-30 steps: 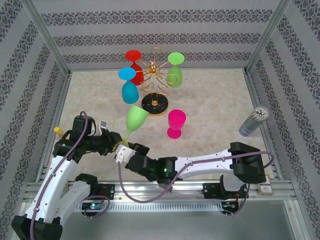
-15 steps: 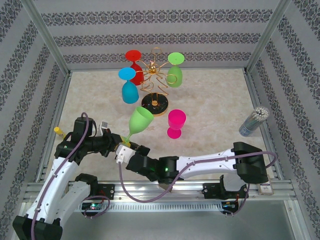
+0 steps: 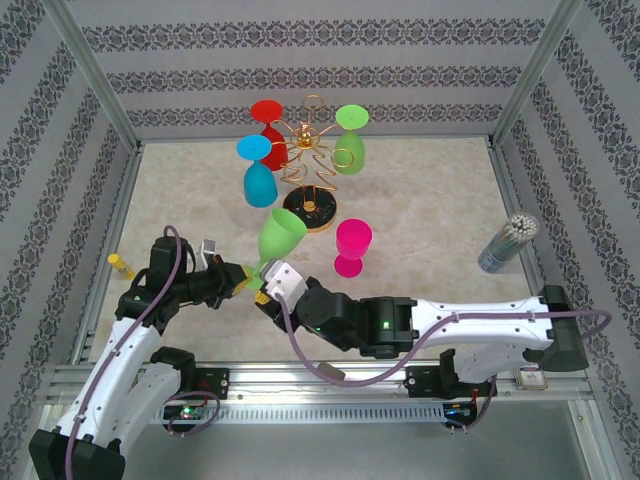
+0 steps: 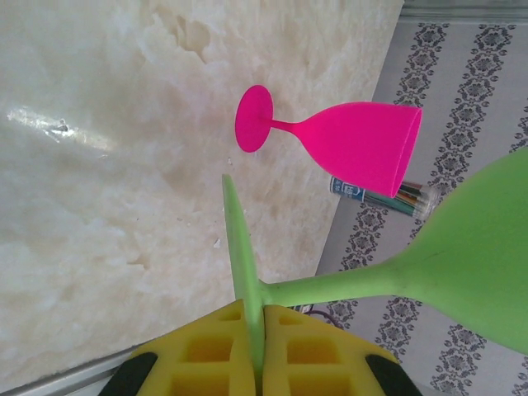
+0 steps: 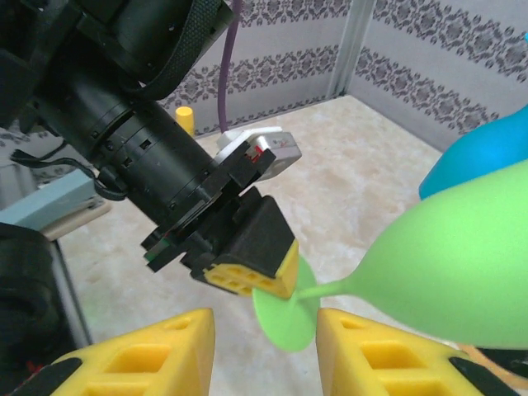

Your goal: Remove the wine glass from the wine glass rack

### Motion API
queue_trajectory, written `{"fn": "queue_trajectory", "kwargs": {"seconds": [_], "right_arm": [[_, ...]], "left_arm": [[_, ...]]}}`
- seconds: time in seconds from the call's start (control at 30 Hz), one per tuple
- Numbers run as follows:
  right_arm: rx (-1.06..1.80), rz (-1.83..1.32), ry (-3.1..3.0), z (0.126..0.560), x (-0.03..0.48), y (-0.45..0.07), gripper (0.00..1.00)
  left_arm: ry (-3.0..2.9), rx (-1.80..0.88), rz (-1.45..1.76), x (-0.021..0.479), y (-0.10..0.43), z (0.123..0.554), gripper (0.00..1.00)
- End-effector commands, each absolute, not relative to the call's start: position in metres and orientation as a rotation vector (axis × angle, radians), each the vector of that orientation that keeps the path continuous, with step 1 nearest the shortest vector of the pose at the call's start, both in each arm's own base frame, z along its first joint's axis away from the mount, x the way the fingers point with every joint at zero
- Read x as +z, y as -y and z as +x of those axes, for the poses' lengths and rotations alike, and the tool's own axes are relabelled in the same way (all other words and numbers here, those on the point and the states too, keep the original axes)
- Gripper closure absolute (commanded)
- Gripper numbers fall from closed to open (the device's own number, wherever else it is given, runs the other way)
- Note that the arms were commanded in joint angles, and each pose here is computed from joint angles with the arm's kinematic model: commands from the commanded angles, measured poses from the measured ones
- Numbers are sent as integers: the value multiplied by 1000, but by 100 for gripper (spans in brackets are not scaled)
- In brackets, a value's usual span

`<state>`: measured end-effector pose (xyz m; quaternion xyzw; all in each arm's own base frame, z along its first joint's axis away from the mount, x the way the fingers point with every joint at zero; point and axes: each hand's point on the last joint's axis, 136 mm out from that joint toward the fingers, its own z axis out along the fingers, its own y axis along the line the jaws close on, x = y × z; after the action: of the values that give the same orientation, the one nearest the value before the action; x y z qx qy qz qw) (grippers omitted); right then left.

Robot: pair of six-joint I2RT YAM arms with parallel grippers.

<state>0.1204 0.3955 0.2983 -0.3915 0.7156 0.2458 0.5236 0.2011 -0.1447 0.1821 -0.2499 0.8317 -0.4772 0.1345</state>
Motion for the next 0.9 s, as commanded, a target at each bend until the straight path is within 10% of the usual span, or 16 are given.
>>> {"fn": "queue_trajectory", "kwargs": {"seconds": [0.0,0.87], "right_arm": [[723,-890,-1783,116,318,-384,62],[1091,-749,-2020,190,358,-353,37]], "left_arm": [[-2317,-1359,-616,195,141,211,100],[-2173,-1461,-480,193,150,213,100]]}}
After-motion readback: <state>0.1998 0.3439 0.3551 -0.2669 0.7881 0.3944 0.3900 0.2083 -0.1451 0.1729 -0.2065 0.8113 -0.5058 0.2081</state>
